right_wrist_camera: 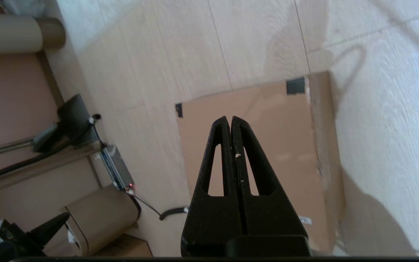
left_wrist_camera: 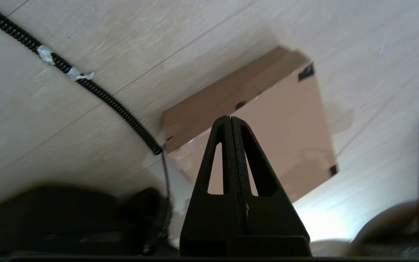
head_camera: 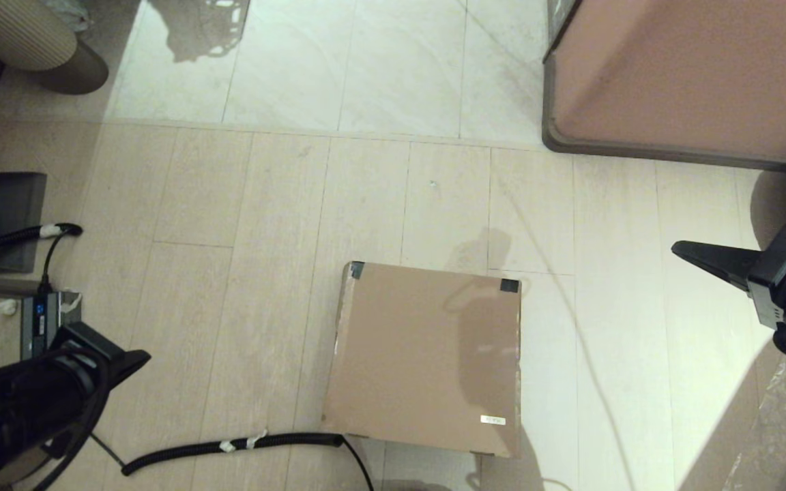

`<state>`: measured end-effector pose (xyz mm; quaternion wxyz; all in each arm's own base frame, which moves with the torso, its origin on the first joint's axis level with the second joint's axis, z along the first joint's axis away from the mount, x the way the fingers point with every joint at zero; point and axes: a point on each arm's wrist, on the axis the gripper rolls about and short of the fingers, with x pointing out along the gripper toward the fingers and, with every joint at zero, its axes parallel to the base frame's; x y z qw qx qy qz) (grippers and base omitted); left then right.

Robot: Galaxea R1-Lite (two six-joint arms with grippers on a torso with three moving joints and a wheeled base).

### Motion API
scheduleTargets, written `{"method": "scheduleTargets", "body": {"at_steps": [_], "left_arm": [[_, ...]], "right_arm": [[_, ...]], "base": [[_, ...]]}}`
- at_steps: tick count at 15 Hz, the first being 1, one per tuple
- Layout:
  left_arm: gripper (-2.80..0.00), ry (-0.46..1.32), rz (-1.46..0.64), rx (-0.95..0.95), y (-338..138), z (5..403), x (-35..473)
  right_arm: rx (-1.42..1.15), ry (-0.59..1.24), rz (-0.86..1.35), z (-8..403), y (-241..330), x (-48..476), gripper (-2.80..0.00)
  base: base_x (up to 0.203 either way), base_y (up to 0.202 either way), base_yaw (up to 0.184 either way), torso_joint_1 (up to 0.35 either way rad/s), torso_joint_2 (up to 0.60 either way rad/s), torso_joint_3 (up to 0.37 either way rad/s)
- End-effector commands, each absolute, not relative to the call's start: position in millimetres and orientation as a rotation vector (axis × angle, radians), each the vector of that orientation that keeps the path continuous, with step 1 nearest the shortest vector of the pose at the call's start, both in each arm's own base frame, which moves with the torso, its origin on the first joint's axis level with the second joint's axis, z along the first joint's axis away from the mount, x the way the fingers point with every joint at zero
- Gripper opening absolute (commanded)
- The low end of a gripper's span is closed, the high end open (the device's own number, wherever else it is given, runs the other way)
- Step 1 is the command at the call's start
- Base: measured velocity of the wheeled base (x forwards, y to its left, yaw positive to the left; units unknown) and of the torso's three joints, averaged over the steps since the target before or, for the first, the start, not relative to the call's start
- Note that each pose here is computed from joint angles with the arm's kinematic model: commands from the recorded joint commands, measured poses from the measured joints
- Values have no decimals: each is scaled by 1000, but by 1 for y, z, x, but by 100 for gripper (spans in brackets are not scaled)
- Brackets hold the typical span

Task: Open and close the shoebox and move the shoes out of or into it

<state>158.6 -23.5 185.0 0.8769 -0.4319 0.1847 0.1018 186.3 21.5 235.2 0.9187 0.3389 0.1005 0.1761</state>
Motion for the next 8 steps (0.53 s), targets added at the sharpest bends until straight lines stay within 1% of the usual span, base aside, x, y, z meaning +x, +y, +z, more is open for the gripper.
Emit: {"method": "scheduleTargets", "body": {"at_steps": [1,4,5,6,8], "left_arm": [[-280,410,196,-839,-24,181,159],[-280,455,159,-550,-22,166,150],[-280,443,151,-454,-21,163,144],[-280,428,153,-358,-18,157,138],[-280,389,215,-255,-6,148,128]], "right_arm": [[670,231,355,225,21,182,-280],[400,284,344,190,20,169,-280],[340,266,335,187,18,160,-280],[317,241,319,188,17,150,-280],[268,224,287,180,15,133,-280]], "base": [[0,0,0,0,0,0],[0,0,0,0,0,0],[0,0,0,0,0,0],[0,0,0,0,0,0],[0,0,0,0,0,0]]}}
